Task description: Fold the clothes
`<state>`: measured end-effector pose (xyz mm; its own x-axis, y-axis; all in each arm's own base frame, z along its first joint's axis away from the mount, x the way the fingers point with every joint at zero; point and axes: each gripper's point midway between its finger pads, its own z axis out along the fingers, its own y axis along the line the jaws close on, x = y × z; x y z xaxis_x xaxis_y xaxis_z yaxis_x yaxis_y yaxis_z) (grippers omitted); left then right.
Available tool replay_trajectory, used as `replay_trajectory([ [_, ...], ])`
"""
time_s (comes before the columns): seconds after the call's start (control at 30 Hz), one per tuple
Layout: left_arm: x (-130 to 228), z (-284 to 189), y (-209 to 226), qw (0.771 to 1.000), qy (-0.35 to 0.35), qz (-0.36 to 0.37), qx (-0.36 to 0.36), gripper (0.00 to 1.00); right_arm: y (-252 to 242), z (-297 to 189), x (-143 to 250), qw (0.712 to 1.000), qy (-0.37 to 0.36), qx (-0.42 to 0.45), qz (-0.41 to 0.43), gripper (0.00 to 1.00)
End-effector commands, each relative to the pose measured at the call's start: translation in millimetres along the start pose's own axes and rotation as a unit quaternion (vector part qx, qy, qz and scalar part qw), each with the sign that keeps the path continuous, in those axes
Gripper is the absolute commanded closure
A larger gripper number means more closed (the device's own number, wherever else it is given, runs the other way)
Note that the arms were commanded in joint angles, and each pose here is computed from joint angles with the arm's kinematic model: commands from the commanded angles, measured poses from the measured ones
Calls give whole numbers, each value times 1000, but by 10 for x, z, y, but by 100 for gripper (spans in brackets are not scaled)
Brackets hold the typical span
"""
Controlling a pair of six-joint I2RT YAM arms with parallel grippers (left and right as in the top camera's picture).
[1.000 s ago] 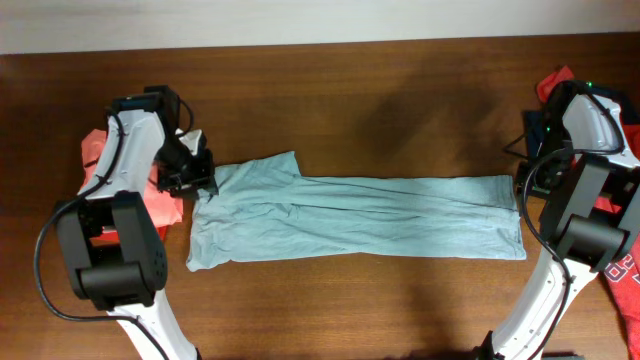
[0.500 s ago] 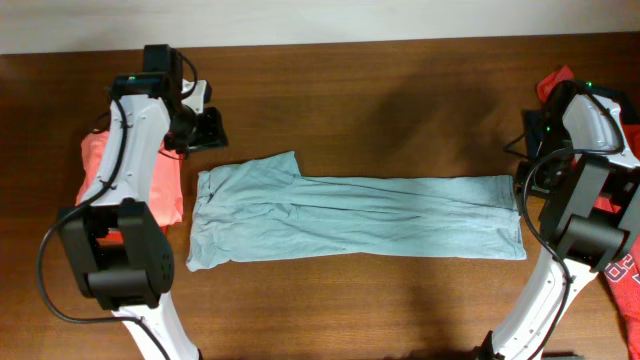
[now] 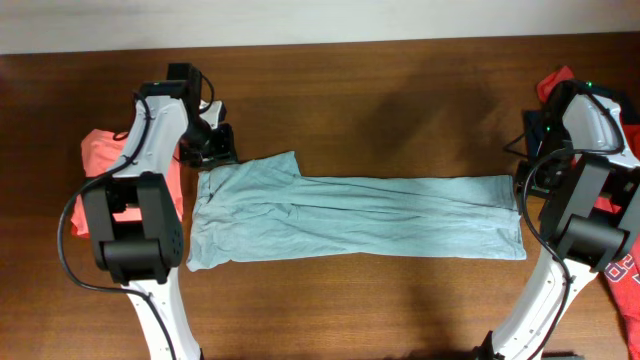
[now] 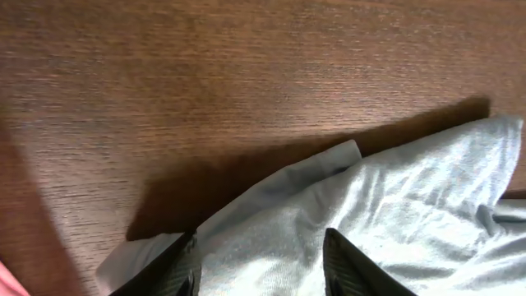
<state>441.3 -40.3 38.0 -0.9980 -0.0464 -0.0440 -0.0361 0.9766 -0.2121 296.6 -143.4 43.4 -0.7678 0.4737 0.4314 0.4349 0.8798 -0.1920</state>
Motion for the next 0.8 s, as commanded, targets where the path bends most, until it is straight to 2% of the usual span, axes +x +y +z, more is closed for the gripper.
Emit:
replay_trajectory([
  [0.0,56,152,-59,1000,23,5,8,60,-2,8,19,1000,3,-1,8,61],
  [0.03,73,179,-69,1000,28,5,9,65,-1,8,19,1000,3,-1,8,61],
  [0.07,94,208,-91,999,34,7,9,76,-2,8,18,1000,3,-1,8,61],
  [0.13,99,219,-118,999,35,10,9,85,-1,8,18,1000,3,-1,8,61],
  [0.3,108,221,-132,999,36,12,9,91,-1,8,14,1000,2,-1,8,61],
  [0.43,107,208,-197,999,37,11,28,99,-1,8,12,1000,2,-1,8,61],
  [0.57,85,60,-380,996,37,29,74,100,0,8,10,1000,2,-1,8,61],
  [0.77,52,-75,-386,996,34,45,65,100,-1,8,12,1000,2,-1,8,61],
])
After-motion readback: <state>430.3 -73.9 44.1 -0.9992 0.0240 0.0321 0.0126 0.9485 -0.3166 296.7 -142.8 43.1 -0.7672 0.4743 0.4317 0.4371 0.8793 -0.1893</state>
